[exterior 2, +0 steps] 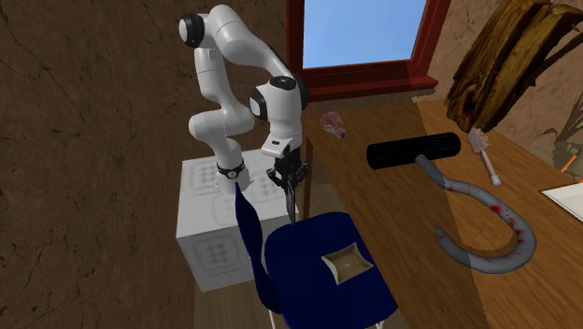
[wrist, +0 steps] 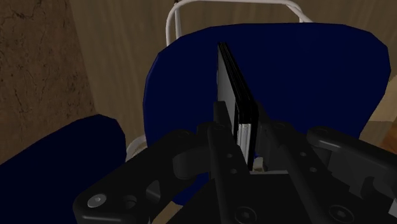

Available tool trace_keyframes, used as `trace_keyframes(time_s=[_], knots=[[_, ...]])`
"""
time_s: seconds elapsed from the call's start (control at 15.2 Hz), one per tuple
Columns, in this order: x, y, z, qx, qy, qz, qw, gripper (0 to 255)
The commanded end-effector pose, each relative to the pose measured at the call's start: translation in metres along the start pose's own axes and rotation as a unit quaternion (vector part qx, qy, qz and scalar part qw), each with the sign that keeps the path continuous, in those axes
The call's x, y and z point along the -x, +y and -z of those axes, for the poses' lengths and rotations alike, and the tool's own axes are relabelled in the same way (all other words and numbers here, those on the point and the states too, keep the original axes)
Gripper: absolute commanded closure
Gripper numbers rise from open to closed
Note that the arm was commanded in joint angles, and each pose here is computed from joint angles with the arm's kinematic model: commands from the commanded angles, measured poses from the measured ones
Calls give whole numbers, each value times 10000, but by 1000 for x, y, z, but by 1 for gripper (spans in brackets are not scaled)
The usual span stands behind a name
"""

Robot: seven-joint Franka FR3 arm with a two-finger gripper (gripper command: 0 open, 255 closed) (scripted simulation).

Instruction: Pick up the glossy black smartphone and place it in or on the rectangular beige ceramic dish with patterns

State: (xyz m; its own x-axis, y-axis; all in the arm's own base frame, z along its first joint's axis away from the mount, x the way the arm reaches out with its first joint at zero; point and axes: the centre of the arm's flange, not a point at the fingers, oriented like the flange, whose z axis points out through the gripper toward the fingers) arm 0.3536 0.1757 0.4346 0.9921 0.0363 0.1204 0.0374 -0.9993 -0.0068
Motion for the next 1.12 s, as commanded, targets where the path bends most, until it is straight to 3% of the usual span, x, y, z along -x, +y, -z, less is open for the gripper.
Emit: trace_keyframes(time_s=[0.0,0.66,1.06], knots=[[-1,0,11,0,-2,0,10000,255],[-7,0,59,0,-2,0,10000,255],[-75,-40,66,0,-2,0,10000,255]])
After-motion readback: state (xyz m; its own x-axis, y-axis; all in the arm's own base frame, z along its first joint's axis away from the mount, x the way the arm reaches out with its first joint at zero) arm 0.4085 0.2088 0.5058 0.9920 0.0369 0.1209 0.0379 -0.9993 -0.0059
